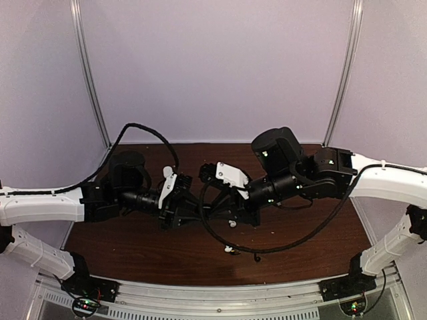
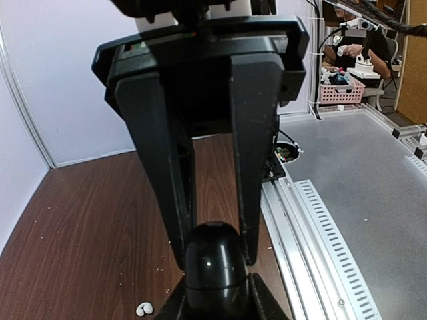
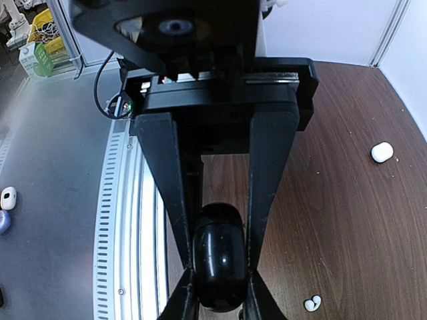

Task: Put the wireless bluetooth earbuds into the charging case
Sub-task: Pass from the right arm to the left

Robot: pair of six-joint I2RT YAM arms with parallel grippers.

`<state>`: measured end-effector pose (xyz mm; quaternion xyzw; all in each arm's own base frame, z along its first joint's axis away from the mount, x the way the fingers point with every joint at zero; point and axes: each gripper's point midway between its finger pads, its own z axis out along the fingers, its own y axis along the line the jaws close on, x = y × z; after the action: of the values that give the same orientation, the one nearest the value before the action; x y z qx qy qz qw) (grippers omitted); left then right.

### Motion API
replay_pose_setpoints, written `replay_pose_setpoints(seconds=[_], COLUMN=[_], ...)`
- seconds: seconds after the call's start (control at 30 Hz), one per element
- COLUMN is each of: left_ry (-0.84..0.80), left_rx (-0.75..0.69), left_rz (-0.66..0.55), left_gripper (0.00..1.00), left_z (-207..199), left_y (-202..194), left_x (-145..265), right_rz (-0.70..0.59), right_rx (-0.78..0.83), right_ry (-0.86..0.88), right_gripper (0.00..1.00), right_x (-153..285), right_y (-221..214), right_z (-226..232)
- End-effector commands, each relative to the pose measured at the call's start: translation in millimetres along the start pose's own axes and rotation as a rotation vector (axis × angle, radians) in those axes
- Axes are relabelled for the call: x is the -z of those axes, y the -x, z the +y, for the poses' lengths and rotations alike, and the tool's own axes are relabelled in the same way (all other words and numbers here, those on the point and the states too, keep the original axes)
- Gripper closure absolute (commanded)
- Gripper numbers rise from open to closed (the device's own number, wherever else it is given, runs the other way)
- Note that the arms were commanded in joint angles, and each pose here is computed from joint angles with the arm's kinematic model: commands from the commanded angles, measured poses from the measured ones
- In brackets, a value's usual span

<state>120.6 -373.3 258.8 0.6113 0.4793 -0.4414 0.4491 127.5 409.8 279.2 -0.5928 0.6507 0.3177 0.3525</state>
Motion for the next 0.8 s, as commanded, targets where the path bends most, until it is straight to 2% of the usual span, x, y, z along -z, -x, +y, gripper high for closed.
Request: replay_pose_setpoints(seconds=[0.0,0.17,0.3,0.37,0.5,0.77], left_ry=[0.014,0.013,0.016,0.017,0.024,0.025], left_rx=[-0.033,-0.046,-0.063,-0.077,-0.091,-0.123], left_rz=[-0.043,-0.045,-0.076,-0.106,-0.16,-0.249], left_gripper=[0.75,0.88,0.94,0.95,0.97,0.98], left_z=[2,1,-2,-4,-7,-16], left_y=[11,10,15,22,33,50], left_x=[0,0,4,7,14,26], right_rz=[-0.037,-0.042,-0.067,-0.087,-0.126,-0.169], right_rx=[-0.002,-0.004,-0.017,-0.03,-0.056,-0.092], right_ry=[0.004,0.013,0.04,0.054,0.034,-0.038], right_gripper=[0.91,0.89,0.66,0.59,0.54,0.53], right_x=[4,4,6,9,15,23], right_y=[14,15,18,20,23,26], right_z=[-1,0,2,0,-11,-32])
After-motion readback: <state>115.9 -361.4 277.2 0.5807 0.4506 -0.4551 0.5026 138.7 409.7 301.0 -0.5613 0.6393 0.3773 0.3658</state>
